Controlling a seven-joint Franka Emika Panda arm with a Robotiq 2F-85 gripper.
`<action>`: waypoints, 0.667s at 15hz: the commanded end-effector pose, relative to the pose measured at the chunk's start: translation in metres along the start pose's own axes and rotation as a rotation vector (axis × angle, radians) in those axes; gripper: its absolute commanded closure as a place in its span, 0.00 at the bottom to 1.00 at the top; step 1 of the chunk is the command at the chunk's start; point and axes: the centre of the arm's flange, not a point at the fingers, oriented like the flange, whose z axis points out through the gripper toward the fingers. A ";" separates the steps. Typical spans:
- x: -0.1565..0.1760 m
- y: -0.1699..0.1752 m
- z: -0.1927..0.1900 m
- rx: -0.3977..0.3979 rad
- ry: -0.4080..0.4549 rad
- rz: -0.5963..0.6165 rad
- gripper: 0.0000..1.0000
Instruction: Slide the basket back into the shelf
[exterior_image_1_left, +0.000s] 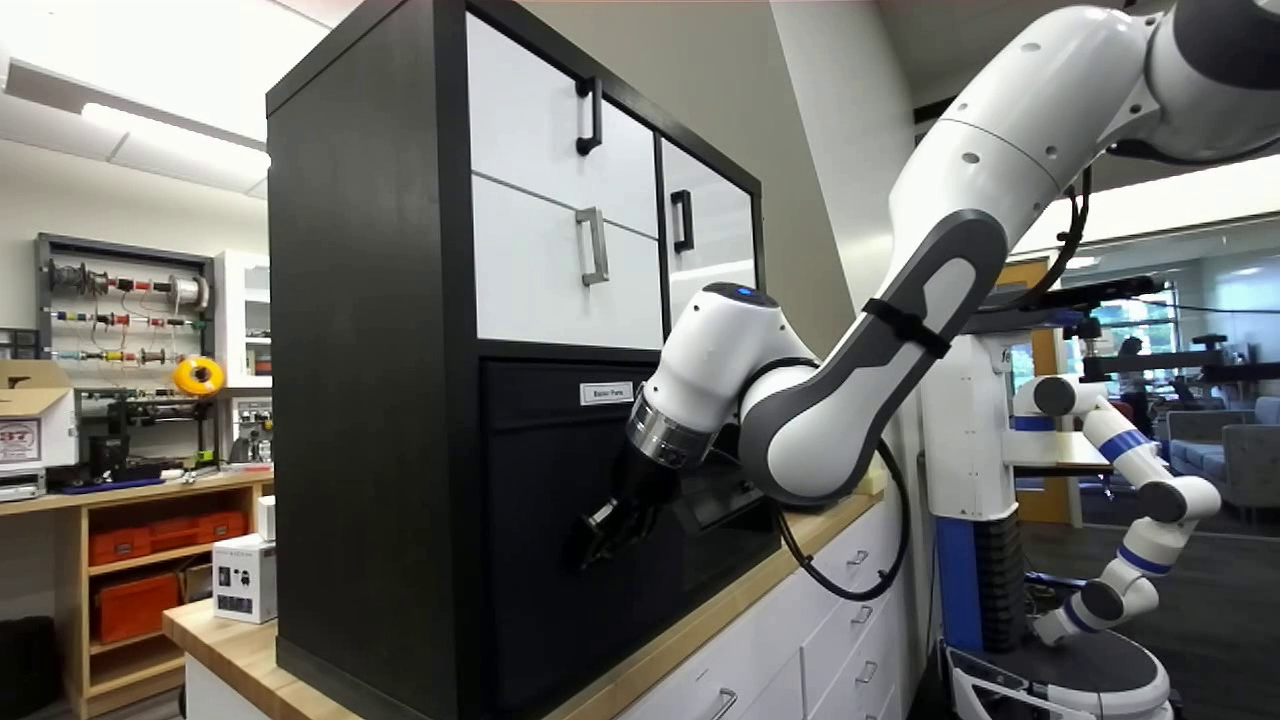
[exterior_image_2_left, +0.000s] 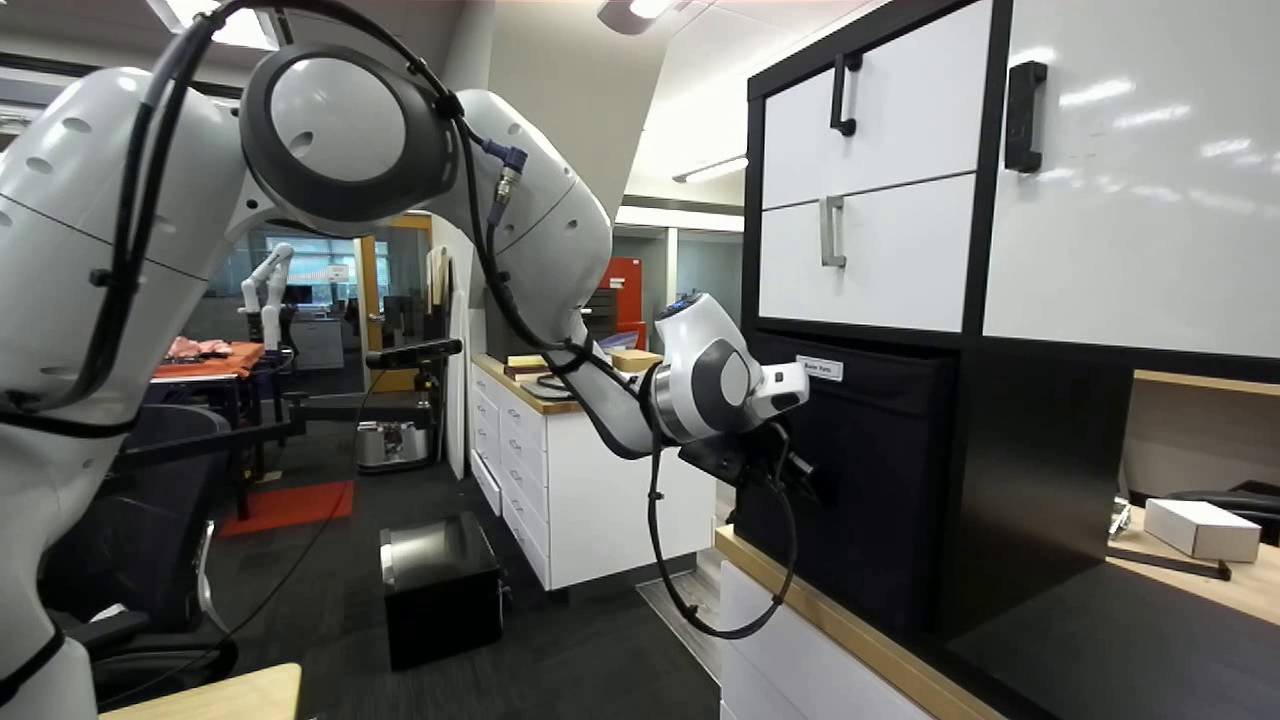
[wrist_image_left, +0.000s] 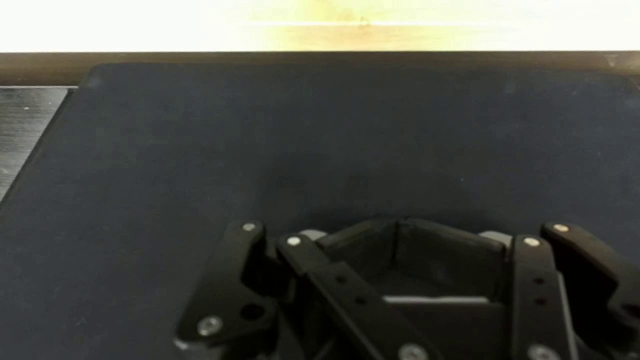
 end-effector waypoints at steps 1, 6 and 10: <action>-0.003 -0.016 -0.036 0.002 -0.041 0.004 0.65; -0.039 -0.056 -0.100 0.050 -0.194 0.029 0.34; -0.067 -0.077 -0.150 0.065 -0.337 0.065 0.08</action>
